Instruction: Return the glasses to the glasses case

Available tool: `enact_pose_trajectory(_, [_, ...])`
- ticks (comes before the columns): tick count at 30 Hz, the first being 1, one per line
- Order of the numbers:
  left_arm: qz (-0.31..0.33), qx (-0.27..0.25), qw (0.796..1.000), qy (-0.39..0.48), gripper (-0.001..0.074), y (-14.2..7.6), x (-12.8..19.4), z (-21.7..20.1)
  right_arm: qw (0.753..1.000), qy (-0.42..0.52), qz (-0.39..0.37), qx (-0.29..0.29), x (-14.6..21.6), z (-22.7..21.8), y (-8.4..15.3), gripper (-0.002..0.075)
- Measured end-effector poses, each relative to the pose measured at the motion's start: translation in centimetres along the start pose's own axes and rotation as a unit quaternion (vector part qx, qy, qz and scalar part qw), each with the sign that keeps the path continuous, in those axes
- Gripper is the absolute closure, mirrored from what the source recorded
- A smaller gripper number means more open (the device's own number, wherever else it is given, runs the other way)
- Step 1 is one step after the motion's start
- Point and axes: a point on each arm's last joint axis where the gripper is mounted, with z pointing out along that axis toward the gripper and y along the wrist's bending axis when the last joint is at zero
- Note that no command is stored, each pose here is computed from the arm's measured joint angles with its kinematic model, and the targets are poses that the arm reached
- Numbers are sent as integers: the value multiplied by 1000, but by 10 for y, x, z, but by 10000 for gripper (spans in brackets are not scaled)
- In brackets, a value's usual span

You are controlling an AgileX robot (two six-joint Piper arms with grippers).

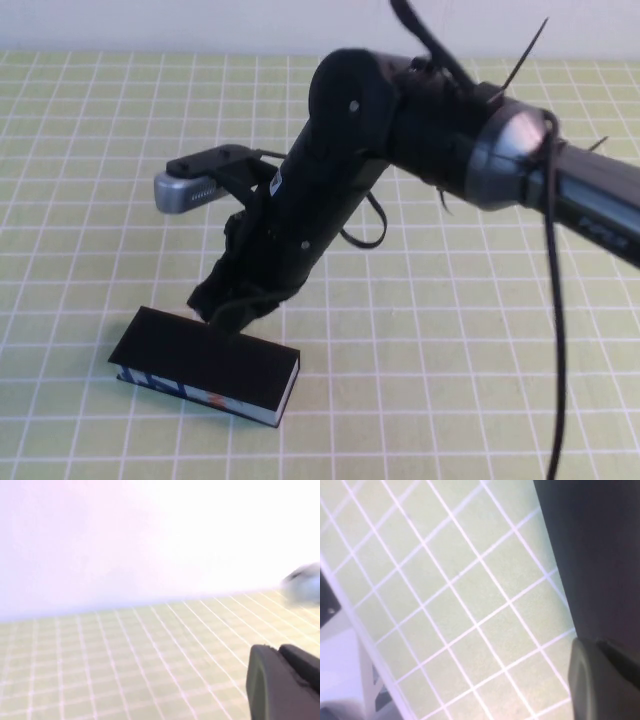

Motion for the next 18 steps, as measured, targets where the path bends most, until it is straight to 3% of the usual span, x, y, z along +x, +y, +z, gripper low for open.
enact_pose_trajectory(8, [3,-51,997,-59,738,10,71,14,996,-80,-21,46,13,-88,50,737])
enact_pose_trajectory(18, [1,-54,997,-57,738,10,77,13,982,-147,-44,113,58,-163,104,737])
